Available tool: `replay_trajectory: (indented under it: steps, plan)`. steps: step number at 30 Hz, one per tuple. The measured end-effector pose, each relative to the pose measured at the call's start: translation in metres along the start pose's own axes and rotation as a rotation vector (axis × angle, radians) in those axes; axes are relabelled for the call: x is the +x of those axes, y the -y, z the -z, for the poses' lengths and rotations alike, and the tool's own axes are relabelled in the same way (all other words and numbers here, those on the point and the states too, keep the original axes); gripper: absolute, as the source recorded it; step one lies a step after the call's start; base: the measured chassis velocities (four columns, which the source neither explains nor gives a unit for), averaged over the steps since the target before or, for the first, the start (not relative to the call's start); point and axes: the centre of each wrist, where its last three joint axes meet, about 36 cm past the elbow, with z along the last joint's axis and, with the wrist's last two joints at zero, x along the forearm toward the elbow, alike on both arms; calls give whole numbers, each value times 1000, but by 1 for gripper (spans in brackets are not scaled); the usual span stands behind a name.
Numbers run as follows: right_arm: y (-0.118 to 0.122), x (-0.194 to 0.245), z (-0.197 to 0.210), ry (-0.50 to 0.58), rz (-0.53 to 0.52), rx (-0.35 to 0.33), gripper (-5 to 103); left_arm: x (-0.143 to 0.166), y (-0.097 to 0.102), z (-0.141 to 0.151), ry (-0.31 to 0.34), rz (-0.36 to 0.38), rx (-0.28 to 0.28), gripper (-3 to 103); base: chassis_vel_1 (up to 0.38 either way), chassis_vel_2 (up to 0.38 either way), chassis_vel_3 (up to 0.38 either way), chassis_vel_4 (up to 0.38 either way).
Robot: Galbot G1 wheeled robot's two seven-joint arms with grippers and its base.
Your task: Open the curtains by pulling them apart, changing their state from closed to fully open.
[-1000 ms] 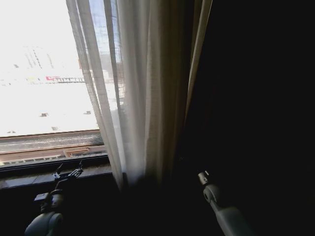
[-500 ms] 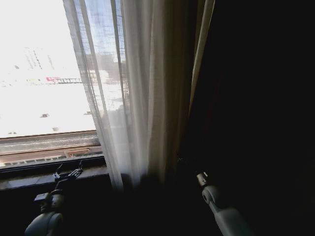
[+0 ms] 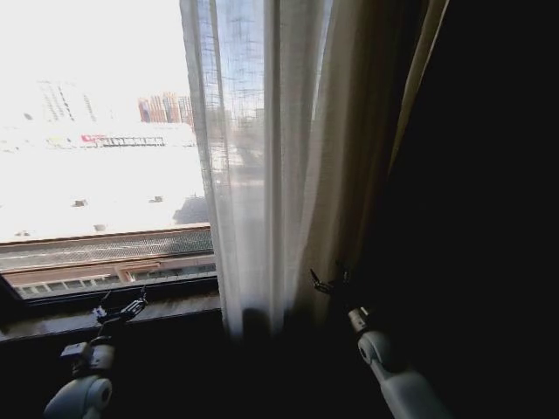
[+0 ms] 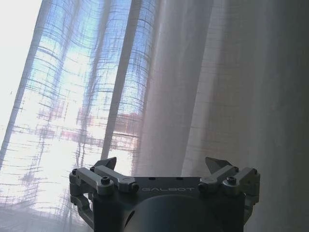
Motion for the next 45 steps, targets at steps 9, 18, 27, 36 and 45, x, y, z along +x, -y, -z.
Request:
replay_trajectory:
  steps: [9,18,27,36,45]
  plan:
    - [0,1,0,2,10,2,100,0,0,0,0,0,0,100,364,364,-369,-359]
    - [0,4,-3,31,16,2,100,0,0,0,0,0,0,100,363,360,-365,-360]
    - [9,2,-6,48,6,24,100,0,0,0,0,1,0,100,243,228,-221,-228]
    - [19,2,-12,38,-27,45,100,0,0,0,0,0,0,100,-4,-4,1,8]
    - [24,11,-8,46,71,12,100,0,0,0,0,0,0,100,-12,-9,15,6]
